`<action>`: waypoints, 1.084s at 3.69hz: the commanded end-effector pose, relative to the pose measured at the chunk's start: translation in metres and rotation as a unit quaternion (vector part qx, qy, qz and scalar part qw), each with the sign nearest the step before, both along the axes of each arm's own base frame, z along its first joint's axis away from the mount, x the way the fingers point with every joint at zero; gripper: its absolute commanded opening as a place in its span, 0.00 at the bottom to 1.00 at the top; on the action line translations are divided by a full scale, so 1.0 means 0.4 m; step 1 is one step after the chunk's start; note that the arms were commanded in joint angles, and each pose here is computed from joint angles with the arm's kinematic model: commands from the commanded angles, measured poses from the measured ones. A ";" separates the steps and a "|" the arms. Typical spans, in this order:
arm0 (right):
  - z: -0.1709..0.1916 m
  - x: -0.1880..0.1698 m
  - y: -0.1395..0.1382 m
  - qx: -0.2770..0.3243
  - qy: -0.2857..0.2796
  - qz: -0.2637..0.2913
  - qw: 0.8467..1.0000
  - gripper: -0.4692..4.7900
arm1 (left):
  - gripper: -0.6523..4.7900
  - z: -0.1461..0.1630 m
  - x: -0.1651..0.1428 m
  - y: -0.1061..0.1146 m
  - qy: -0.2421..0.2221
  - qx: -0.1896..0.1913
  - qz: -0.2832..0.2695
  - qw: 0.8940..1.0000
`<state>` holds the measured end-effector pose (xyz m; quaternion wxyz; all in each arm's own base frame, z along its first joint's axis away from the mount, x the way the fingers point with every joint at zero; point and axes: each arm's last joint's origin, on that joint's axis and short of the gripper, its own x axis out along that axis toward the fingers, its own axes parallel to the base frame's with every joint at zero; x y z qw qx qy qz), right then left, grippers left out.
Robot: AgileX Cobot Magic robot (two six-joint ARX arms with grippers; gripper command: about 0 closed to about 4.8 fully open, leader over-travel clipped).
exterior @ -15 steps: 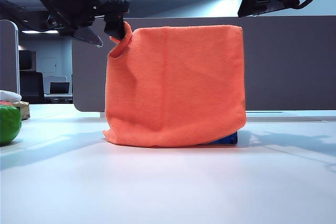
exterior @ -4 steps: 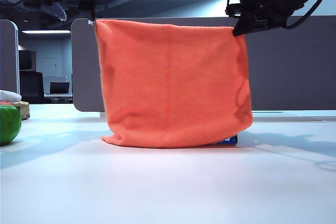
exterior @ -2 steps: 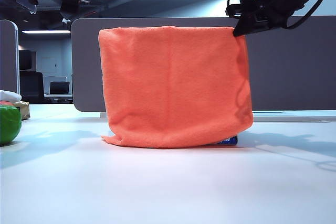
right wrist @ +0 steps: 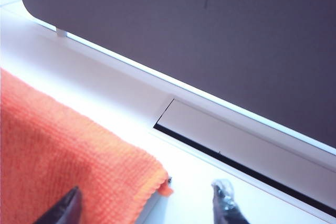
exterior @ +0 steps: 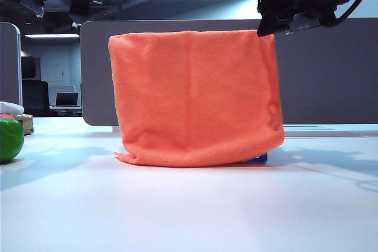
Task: Pick up the cloth from the table and use it to cover the mirror.
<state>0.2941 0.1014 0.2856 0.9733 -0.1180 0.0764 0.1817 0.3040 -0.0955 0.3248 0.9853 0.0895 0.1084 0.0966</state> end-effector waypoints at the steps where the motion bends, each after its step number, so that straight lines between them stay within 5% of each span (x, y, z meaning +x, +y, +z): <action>1: 0.088 -0.061 -0.055 -0.041 -0.057 -0.199 0.977 0.39 | 0.59 0.042 -0.046 0.034 -0.005 -0.072 -0.002 0.997; 2: 0.098 -0.071 -0.061 -0.038 -0.060 -0.200 0.977 0.31 | 0.49 0.055 -0.057 0.038 -0.014 -0.074 -0.003 0.997; 3: 0.128 -0.106 -0.072 -0.031 -0.069 -0.200 0.977 0.16 | 0.27 0.090 -0.090 0.050 -0.035 -0.080 -0.004 0.996; 4: 0.218 -0.331 -0.134 0.032 -0.053 -0.106 0.992 0.08 | 0.11 0.167 -0.270 0.101 -0.003 -0.004 -0.090 0.996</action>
